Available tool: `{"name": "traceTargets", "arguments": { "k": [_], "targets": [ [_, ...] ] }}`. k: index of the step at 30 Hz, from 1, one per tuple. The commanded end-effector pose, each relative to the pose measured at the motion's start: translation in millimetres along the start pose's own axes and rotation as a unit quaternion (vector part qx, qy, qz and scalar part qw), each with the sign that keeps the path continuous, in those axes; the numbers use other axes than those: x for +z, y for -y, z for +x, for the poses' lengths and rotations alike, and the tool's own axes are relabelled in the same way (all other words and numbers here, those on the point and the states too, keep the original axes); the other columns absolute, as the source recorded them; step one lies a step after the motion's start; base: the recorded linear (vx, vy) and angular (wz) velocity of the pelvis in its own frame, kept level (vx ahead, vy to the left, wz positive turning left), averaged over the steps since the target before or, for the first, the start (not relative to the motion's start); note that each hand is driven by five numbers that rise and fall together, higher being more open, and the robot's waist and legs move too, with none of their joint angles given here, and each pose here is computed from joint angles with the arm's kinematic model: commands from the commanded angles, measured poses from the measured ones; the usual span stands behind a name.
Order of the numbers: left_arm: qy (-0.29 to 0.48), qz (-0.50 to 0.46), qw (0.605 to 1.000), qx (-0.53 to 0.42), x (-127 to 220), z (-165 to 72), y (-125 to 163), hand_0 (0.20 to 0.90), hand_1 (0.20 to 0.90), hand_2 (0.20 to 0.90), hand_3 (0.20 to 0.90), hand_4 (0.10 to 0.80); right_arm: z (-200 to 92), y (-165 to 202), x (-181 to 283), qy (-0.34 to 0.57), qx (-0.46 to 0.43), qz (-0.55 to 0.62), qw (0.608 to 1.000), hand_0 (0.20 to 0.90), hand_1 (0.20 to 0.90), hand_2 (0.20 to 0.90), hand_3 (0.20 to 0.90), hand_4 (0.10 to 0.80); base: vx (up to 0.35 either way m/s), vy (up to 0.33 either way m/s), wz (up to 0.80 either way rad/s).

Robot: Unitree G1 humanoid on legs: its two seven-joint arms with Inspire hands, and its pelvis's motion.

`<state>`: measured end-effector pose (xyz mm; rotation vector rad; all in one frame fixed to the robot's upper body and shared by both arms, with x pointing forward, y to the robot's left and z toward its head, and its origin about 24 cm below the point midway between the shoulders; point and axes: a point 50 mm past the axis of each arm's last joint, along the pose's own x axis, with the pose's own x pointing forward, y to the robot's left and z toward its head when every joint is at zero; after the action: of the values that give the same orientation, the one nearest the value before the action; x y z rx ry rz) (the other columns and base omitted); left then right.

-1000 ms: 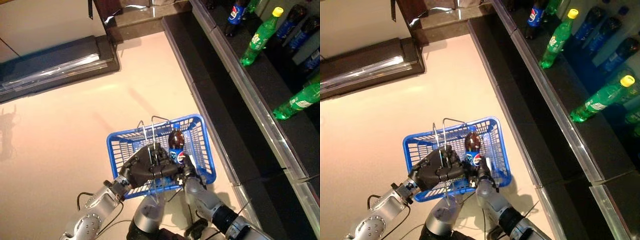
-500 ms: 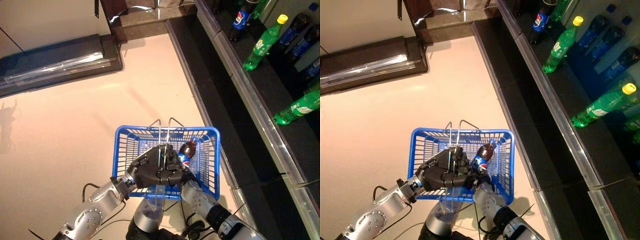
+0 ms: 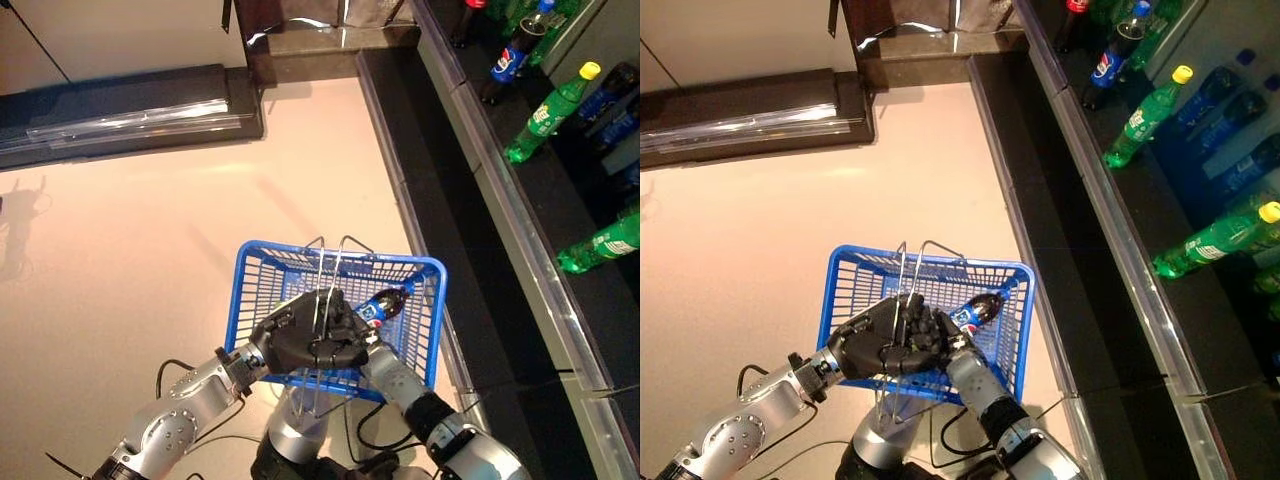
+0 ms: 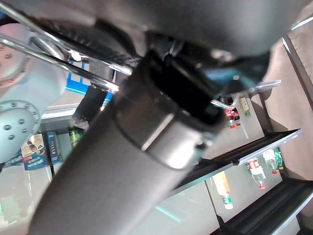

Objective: Pick up the drink and place into the basket.

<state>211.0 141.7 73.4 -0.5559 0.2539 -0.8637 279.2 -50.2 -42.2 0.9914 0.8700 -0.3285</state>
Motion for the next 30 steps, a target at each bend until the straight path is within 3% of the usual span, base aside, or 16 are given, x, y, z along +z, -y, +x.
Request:
{"name": "traceTargets", "arguments": {
  "k": [1, 11, 18, 24, 30],
  "targets": [
    [0.19, 0.026, 0.933, -0.304, 60, 13, 91, 0.3, 0.3, 0.3, 0.2, 0.1, -12, -49, -6, 0.013, 0.079, 0.007, 0.997, 0.9, 0.9, 0.9, 0.9, 0.8, 0.0, 0.0, 0.0],
    [0.199, 0.003, 0.944, -0.265, 59, 11, 82, 0.3, 0.3, 0.3, 0.2, 0.1, -27, -56, -1, 0.043, 0.152, -0.01, 0.987, 0.9, 0.9, 0.9, 0.9, 0.8, 0.008, -0.014, 0.02],
    [0.235, 0.013, 0.942, -0.238, 61, 3, 80, 0.3, 0.3, 0.3, 0.2, 0.1, -72, -67, 7, 0.1, 0.274, -0.052, 0.955, 0.9, 0.9, 0.9, 0.9, 0.8, -0.089, 0.004, -0.03],
    [0.269, -0.05, 0.948, -0.165, 50, 1, 67, 0.3, 0.3, 0.3, 0.2, 0.1, -117, -56, 22, 0.15, 0.363, -0.093, 0.915, 0.9, 0.9, 0.9, 0.9, 0.8, -0.081, 0.018, -0.12],
    [0.289, -0.031, 0.952, -0.091, 43, -3, 50, 0.3, 0.3, 0.3, 0.2, 0.1, -140, -47, 27, 0.156, 0.427, -0.152, 0.878, 0.9, 0.9, 0.9, 0.9, 0.8, -0.049, -0.007, -0.13]
  ]
}}
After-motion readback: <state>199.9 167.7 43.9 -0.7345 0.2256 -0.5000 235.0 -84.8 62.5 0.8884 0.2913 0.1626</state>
